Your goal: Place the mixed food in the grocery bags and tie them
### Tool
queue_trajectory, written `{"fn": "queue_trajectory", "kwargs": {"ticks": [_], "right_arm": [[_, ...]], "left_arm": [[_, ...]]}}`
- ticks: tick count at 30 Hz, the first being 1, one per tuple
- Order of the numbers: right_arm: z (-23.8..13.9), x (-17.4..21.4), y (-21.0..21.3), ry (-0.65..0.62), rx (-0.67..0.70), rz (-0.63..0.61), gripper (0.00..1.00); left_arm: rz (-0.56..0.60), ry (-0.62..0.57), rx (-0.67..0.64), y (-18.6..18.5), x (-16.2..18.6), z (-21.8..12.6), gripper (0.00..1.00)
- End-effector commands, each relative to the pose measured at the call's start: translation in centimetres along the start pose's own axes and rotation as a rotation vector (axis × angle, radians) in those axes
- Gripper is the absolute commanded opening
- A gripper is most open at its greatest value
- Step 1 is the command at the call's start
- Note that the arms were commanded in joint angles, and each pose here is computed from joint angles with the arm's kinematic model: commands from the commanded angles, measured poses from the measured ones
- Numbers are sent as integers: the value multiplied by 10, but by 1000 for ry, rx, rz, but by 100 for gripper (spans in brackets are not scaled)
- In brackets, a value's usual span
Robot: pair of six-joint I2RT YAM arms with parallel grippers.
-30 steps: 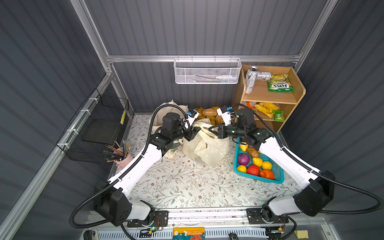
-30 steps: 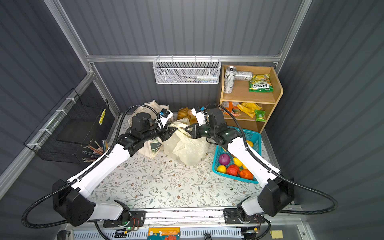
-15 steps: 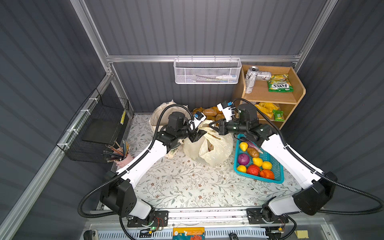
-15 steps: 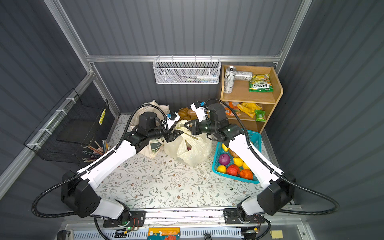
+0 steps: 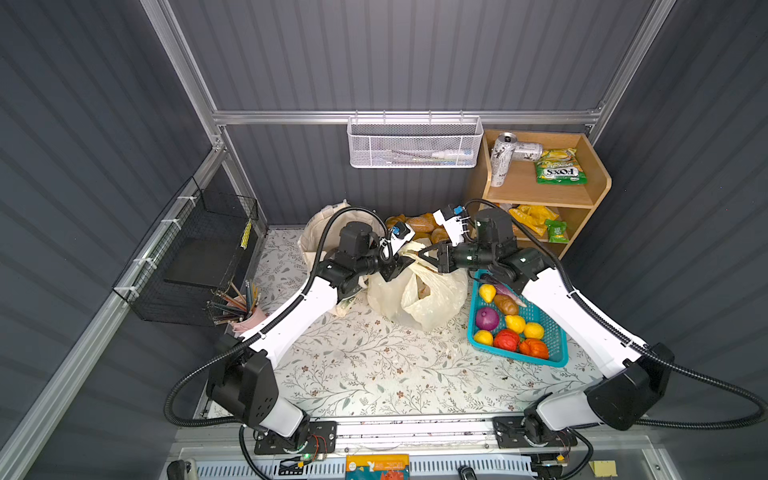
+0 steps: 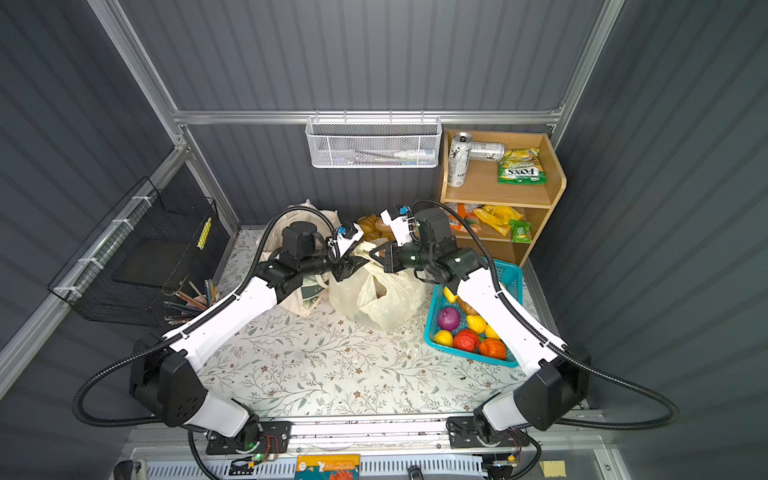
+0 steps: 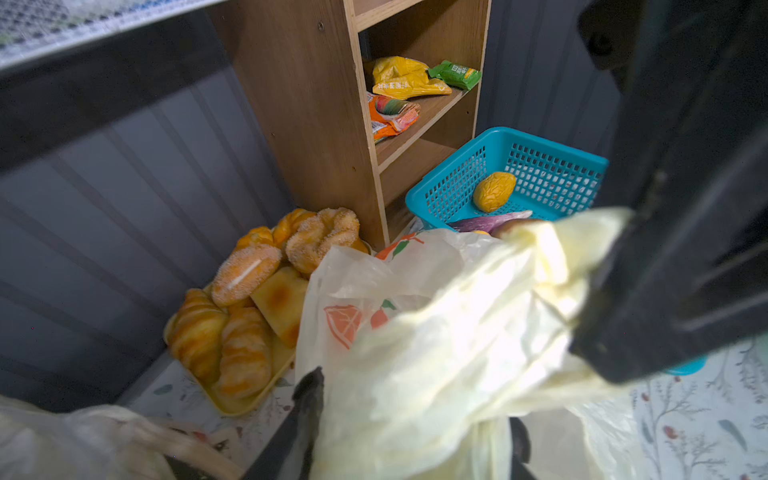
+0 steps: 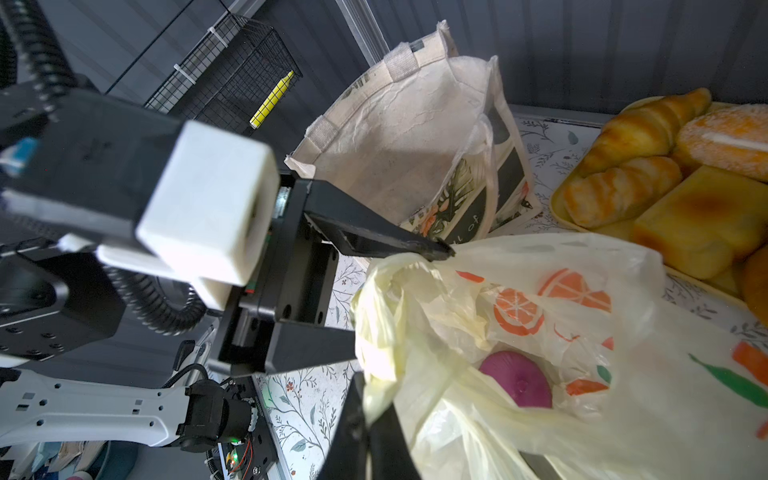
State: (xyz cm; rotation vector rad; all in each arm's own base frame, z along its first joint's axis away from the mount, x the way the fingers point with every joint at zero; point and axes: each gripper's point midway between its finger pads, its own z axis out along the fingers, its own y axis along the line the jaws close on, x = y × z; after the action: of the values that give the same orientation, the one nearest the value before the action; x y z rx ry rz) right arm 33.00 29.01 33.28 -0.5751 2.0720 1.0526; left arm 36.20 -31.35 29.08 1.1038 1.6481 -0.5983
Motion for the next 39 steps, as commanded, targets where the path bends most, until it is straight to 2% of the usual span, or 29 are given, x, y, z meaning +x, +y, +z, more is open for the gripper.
{"fn": "queue_trajectory", "kwargs": {"ticks": [1,4,7,10,14,19,24,27,33,36,39], "right_arm": [[-1,2,3,15,-5,-11,0],[-3,2,3,8,4,-12,0],[-6,5,-3,-8,37,7,0],[-10,18,-15,-35,86,77,0],[-8,59,-45,-22,178,194,0],[15,103,-72,39,202,327,0],[31,125,-103,90,298,392,0],[31,127,-116,84,330,407,0],[8,105,-134,30,355,421,0],[3,101,-137,37,367,430,0],[6,105,-122,62,297,449,0]], "left_arm": [[23,-46,51,-5,-16,4,29],[6,-68,57,-6,-18,6,0],[-26,-84,33,-1,-22,5,0],[-64,-80,-13,7,-26,2,0],[-77,-81,-38,9,-27,-3,0],[-108,-101,-32,9,-33,-4,0],[-126,-99,-19,9,-36,-3,0],[-118,-65,13,5,-33,-1,0],[-123,-41,75,5,-34,-4,0],[-157,-69,82,10,-37,-6,0],[-181,-111,85,14,-42,-9,0]]}}
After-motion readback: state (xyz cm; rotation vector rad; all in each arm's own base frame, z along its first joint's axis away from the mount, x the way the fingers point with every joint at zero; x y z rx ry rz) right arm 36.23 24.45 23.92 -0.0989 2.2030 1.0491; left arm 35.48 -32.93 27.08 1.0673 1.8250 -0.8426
